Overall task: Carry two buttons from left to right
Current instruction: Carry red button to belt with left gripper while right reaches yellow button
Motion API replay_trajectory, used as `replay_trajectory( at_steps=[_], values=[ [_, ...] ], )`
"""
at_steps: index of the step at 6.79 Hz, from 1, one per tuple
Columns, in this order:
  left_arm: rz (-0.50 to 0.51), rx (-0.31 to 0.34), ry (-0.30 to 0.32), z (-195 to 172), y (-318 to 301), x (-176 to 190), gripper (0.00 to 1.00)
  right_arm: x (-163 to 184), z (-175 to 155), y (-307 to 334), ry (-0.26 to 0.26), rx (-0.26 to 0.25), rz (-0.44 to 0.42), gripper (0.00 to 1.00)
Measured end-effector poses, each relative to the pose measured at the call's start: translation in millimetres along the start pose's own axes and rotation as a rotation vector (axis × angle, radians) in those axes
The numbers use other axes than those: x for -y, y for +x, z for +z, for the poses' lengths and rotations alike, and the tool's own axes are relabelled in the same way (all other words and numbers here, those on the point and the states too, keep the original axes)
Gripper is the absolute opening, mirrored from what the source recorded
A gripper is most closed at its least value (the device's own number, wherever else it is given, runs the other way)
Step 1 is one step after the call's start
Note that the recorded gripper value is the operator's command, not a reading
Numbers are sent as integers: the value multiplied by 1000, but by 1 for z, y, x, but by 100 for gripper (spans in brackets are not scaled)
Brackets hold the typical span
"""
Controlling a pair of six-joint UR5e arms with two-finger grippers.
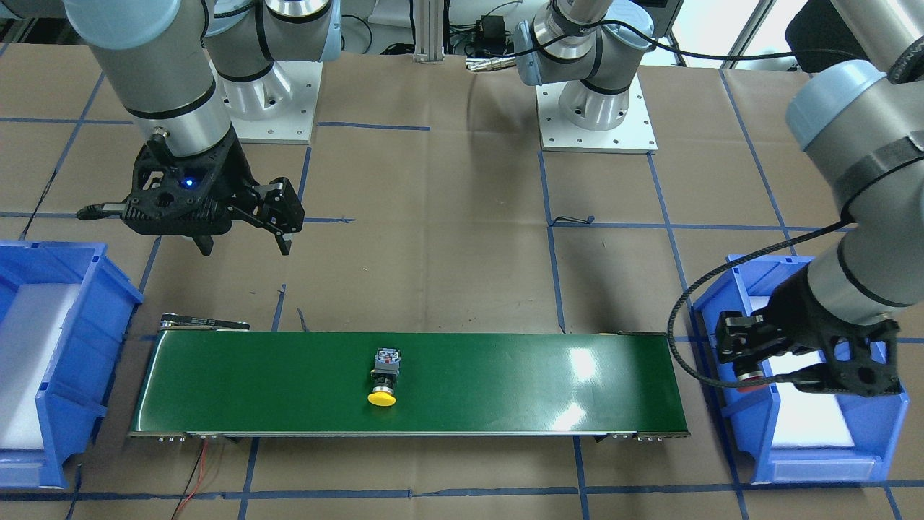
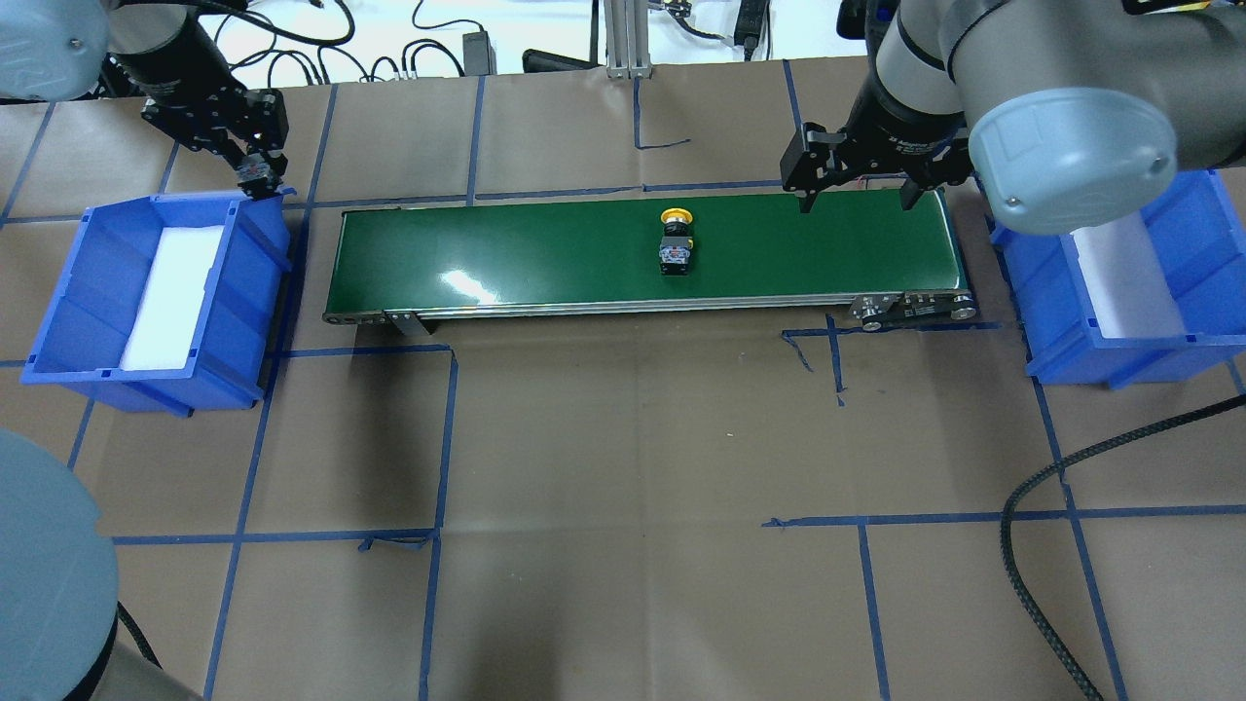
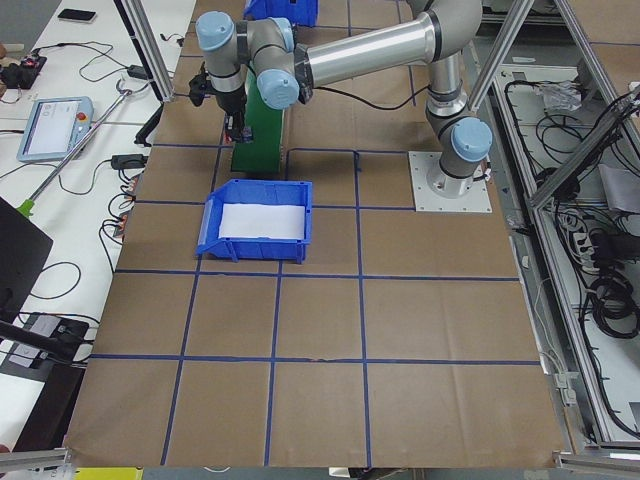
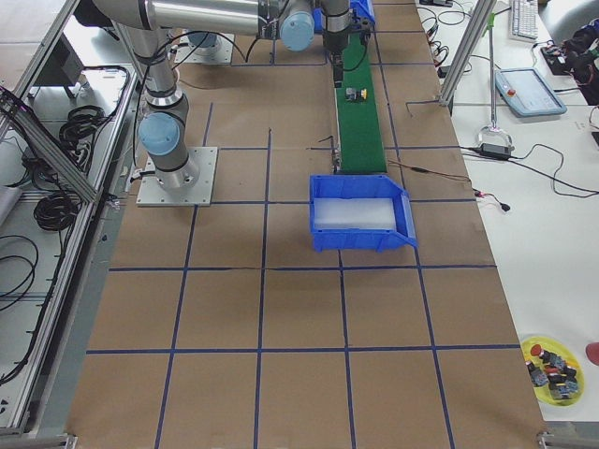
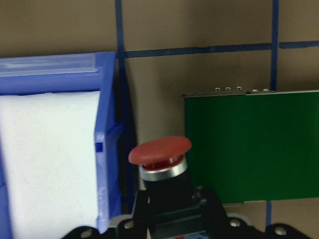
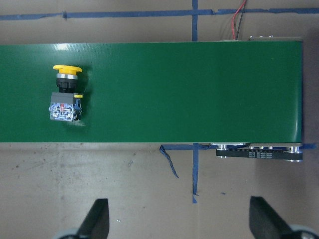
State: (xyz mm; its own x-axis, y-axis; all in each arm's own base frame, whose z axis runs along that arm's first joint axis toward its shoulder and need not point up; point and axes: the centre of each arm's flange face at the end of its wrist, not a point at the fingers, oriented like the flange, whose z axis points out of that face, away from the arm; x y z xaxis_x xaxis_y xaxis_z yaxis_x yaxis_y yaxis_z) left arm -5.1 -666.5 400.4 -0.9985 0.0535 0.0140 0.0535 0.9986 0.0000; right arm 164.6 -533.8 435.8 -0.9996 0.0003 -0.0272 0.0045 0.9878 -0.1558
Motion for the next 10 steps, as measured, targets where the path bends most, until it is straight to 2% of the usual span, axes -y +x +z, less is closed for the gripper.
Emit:
replay_trajectory(
  at_steps=[1, 3, 5, 6, 7, 8, 9, 10],
  values=[
    [8, -1, -8, 6, 33, 2, 9, 9, 9, 0, 22, 1, 1, 100],
    [10, 1, -13, 38, 76, 4, 13, 25, 44, 6, -11, -1, 14, 100],
    [-21, 6, 28, 95, 91, -2, 12, 39, 71, 24, -36, -5, 36, 100],
    [-30, 7, 41, 115, 96, -8, 13, 45, 77, 30, -33, -6, 45, 100],
    [-28, 7, 46, 125, 101, -11, 19, 52, 81, 32, -14, -5, 53, 100],
    [-22, 7, 47, 129, 106, -14, 53, 59, 89, 35, 7, -9, 55, 100],
    [-19, 8, 46, 131, 109, -15, 99, 62, 99, 36, 7, -13, 49, 100],
    [-16, 7, 45, 132, 112, -17, 100, 63, 107, 35, 1, -10, 46, 100]
  ],
)
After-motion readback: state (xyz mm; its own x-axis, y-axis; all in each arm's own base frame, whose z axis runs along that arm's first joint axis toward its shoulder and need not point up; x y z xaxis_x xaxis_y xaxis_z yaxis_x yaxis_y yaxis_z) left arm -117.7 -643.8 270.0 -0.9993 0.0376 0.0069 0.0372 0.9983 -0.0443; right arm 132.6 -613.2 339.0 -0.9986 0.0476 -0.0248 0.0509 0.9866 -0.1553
